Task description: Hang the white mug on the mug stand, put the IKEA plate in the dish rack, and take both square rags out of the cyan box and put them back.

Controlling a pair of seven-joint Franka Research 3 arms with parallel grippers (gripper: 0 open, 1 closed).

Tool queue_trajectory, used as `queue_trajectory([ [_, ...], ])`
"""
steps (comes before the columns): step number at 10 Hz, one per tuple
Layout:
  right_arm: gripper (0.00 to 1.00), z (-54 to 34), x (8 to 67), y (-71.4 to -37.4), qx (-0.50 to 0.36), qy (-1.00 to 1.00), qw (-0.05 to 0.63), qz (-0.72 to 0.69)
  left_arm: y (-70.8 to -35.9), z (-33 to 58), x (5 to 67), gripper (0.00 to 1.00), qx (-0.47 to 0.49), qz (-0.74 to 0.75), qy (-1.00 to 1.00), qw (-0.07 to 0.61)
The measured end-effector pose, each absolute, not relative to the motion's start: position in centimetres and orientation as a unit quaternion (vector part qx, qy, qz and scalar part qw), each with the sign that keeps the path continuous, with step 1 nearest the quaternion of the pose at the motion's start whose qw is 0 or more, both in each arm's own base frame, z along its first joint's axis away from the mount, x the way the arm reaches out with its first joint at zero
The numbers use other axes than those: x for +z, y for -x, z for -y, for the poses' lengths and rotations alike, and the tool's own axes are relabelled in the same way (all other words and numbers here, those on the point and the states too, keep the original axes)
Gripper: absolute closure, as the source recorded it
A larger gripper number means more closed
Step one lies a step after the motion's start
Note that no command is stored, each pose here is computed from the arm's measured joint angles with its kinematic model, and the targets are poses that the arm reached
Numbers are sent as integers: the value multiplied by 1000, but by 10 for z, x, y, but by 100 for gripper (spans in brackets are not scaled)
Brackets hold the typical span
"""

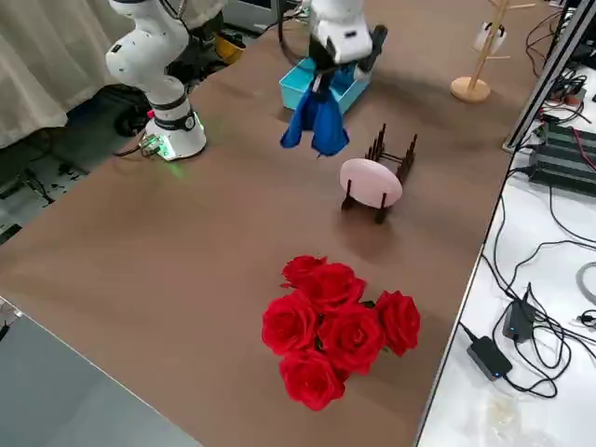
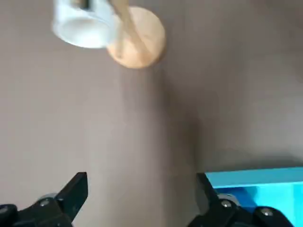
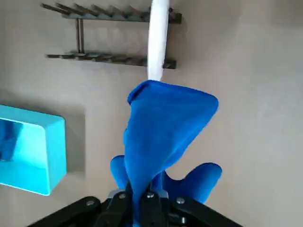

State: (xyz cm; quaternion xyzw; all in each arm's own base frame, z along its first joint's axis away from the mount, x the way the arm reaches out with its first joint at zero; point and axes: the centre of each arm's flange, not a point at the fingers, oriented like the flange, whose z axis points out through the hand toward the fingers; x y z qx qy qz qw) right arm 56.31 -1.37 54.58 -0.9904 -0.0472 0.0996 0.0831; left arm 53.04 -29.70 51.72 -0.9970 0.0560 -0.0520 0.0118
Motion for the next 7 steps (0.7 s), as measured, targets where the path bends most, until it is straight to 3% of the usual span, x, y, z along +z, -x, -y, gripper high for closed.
queue_trajectory([
  [2,95,-44,558,-560,114,991,71,16,-552,231,556,0,-53,-56,997,-6],
  [7,95,-208,549,-519,156,985,71,6,-562,113,649,0,-70,-23,997,-11],
])
